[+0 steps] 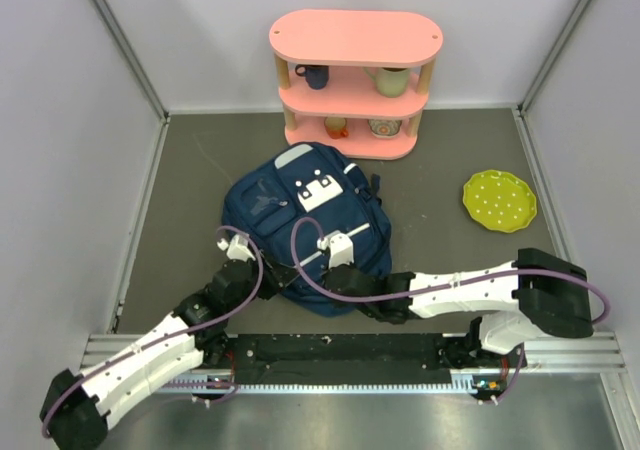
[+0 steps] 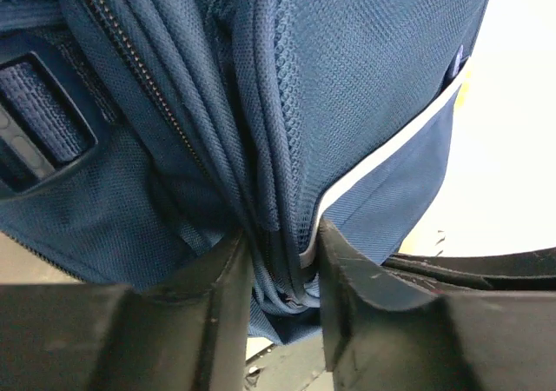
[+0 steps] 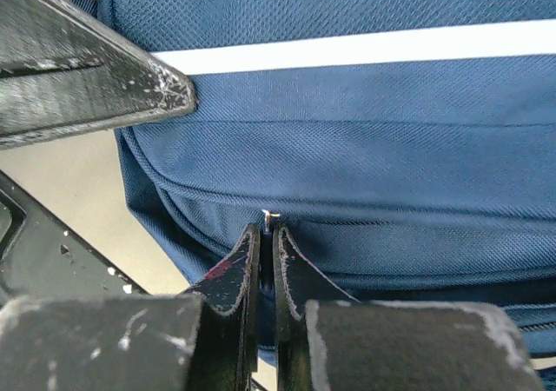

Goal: Pack the student bag
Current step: Zip the student bag at the center of the board.

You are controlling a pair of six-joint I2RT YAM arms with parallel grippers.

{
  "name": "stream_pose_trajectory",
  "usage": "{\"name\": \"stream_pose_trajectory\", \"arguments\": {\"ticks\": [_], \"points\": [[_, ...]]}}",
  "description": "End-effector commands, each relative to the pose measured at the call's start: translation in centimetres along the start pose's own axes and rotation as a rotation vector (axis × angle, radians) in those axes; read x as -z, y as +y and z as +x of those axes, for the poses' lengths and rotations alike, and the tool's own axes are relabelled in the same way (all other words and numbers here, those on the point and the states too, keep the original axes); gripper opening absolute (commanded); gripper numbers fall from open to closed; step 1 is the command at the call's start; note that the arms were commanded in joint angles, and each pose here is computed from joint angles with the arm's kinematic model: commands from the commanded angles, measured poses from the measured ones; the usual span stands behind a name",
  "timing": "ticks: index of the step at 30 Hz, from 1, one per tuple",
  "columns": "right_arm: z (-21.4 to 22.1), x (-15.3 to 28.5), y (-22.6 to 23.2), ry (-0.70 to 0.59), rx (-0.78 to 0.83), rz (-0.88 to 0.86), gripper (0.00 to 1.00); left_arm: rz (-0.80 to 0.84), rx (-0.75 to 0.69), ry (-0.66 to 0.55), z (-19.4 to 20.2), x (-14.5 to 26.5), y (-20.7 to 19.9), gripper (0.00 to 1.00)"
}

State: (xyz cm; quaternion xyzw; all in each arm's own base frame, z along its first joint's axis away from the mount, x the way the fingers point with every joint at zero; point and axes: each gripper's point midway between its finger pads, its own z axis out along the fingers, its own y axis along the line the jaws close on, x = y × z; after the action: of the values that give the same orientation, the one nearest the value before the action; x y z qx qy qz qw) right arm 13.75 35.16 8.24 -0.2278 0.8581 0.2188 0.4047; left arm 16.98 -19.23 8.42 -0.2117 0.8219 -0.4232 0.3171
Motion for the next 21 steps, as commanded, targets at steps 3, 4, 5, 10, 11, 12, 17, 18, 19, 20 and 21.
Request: {"name": "stream_pose_trajectory", "arguments": {"ticks": [3, 4, 5, 10, 11, 12, 17, 18, 19, 20, 21], "points": [[-1.9, 0.8, 1.2, -0.062, -0.053, -0.056, 0.0, 0.016, -0.073, -0.049, -1.2, -0.7, -2.3, 0.01], [-1.9, 1.0, 0.8, -0.066, -0.049, -0.045, 0.0, -0.013, -0.085, -0.078, -1.8, -0.7, -1.7, 0.0], [-1.6, 1.0, 0.4, -0.063, -0.039, -0.034, 0.0, -0.022, -0.097, -0.098, -2.2, -0.6, -1.8, 0.0], [-1.2, 1.4, -3.4, -0.054, 0.011, 0.091, 0.0, -0.119, -0.268, -0.158, -4.3, 1.1, -0.8, 0.0], [-0.5, 1.5, -4.9, -0.03, 0.017, 0.131, 0.0, -0.115, -0.295, -0.168, -4.9, 1.6, -1.4, 0.0], [-0.5, 1.5, -5.8, -0.027, 0.012, 0.153, 0.0, -0.12, -0.357, -0.167, -5.2, 1.9, -1.4, 0.0], [-0.4, 1.8, -11.1, -0.029, -0.042, 0.256, 0.0, -0.088, -0.48, -0.096, -6.6, 2.3, -2.0, 0.0], [-0.8, 2.1, -11.4, -0.041, -0.049, 0.256, 0.0, -0.047, -0.522, -0.004, -5.4, 2.1, -2.2, 0.0], [-1.0, 2.1, -11.7, -0.046, -0.048, 0.256, 0.0, -0.057, -0.528, 0.01, -5.7, 2.0, -1.9, 0.0], [-1.2, 2.3, -11.7, -0.049, -0.034, 0.253, 0.0, -0.051, -0.545, 0.028, -5.8, 1.9, -2.2, 0.0], [-1.7, 2.4, -11.4, -0.062, -0.038, 0.233, 0.0, -0.016, -0.59, 0.106, -4.8, 1.5, -2.2, 0.0]]}}
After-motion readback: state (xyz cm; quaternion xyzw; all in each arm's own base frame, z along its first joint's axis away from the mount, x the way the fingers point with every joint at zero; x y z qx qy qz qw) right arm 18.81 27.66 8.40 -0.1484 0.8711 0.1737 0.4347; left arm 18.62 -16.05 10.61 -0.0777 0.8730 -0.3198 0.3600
